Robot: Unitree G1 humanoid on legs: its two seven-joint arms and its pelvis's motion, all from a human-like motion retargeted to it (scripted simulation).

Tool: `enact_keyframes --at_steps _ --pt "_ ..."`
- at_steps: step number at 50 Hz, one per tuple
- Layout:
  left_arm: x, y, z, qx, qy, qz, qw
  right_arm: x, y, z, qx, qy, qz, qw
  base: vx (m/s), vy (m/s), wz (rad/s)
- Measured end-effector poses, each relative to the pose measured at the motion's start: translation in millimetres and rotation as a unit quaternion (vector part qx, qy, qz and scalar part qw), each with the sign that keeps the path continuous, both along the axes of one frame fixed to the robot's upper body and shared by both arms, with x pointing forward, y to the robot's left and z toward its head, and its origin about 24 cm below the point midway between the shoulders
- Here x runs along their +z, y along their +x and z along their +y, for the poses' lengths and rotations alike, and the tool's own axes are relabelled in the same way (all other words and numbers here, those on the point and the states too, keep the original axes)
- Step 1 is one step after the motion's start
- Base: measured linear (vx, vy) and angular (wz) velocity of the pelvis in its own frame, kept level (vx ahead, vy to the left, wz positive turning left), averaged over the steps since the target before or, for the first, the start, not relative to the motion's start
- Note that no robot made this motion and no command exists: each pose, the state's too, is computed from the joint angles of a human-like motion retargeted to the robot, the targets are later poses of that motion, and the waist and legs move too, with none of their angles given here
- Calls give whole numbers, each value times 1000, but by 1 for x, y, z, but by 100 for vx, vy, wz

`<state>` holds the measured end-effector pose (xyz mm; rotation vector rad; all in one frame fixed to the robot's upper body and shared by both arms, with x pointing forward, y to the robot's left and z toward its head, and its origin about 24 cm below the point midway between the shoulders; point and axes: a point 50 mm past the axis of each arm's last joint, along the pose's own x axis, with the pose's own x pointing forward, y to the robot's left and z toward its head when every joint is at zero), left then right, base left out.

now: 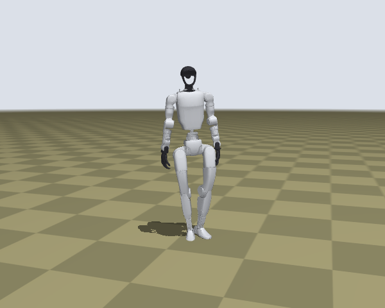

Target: Upper body actions

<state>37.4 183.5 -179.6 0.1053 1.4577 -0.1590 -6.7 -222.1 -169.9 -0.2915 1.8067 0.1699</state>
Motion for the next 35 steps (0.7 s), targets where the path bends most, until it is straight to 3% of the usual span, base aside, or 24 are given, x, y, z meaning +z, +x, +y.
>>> enact_keyframes --at_steps 5,12,25,35 --pt "0 1 2 2 4 -10 1000 10 -65 -10 -174 -52 54 982 22 9 -59" --pt "0 -23 3 16 -1 45 999 15 -90 -14 -237 -123 46 963 8 5 -47" --pt "0 -50 0 -27 -10 99 995 -2 -52 31 -230 23 -1 973 3 4 40" --pt "3 -47 20 -42 31 89 995 -5 -12 10 -104 22 -59 993 6 0 142"
